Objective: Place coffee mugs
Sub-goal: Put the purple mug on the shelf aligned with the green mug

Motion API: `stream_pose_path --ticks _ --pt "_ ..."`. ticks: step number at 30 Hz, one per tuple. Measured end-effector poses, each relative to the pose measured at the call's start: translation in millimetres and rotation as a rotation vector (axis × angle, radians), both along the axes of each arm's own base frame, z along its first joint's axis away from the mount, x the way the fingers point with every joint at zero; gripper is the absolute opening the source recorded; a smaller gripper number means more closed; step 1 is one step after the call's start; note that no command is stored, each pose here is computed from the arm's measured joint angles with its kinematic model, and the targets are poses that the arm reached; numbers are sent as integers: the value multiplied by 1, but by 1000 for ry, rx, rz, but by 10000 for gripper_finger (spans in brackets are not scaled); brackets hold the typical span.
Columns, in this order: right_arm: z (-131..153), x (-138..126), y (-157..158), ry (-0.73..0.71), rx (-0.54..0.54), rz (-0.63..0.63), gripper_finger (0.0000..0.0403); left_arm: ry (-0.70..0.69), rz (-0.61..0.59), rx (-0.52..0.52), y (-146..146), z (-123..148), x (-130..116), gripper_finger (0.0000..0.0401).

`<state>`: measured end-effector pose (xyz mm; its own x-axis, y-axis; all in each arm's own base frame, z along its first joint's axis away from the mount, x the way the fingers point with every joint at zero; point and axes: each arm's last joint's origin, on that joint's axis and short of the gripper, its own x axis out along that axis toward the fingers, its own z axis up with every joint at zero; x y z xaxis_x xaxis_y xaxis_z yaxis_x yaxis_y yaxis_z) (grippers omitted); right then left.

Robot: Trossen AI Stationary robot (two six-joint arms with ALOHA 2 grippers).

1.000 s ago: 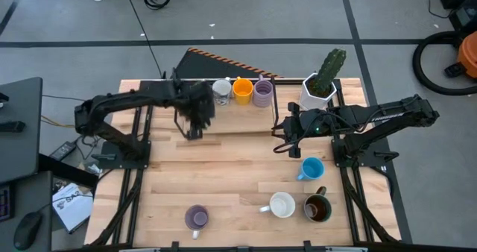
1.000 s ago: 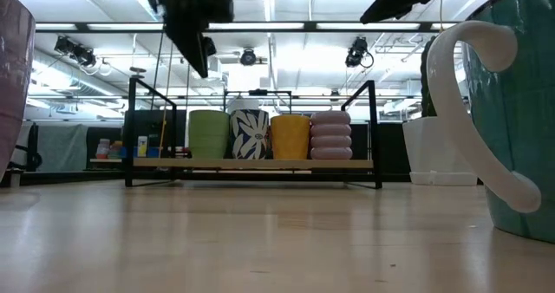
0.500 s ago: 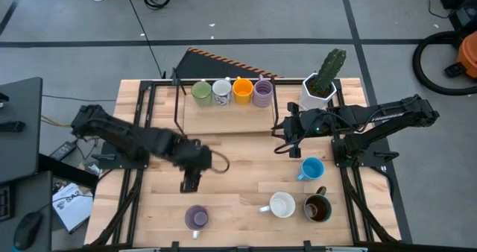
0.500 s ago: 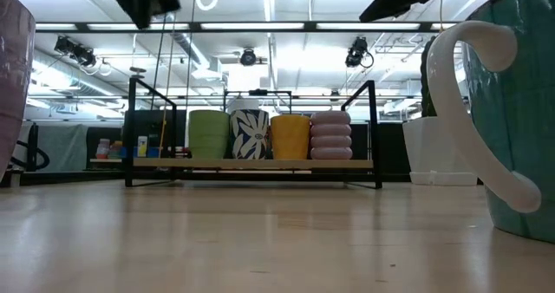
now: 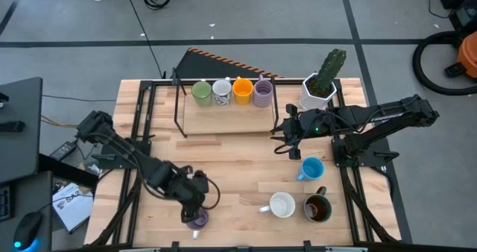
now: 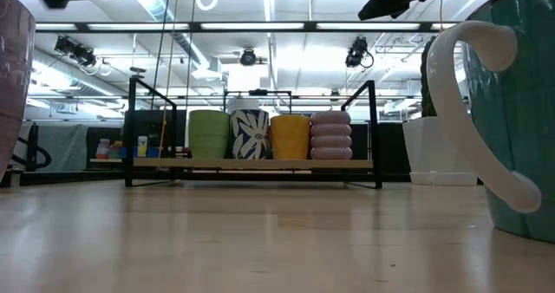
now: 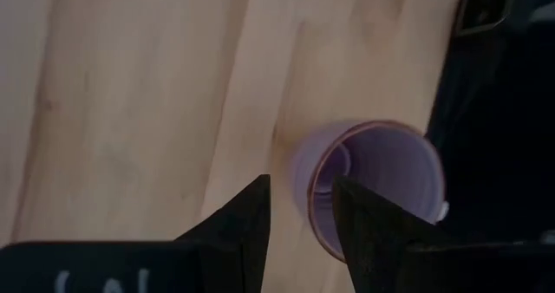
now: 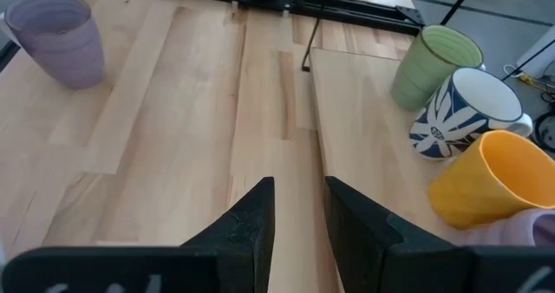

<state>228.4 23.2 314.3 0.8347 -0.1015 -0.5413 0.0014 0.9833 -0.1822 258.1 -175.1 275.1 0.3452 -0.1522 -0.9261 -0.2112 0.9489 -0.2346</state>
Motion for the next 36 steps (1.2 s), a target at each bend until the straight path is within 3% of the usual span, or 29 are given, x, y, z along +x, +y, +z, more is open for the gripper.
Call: stream_pose_path --ticks 10,17,24,28,34,36 --pt "0 1 0 -4 1 0 107 77 -9 28 -13 -24 7 130" --pt "0 1 0 -4 1 0 107 188 -25 -54 -22 -41 11 130" --pt "0 1 0 -4 1 0 107 254 -33 -5 -30 -65 15 128" --pt "0 1 0 -5 1 -1 107 259 -66 13 -30 -68 17 102" --pt "0 1 0 -7 -1 -4 107 272 -51 19 -21 -68 21 23" --pt "1 1 0 -8 -1 -4 107 263 -53 21 -18 -68 24 21"
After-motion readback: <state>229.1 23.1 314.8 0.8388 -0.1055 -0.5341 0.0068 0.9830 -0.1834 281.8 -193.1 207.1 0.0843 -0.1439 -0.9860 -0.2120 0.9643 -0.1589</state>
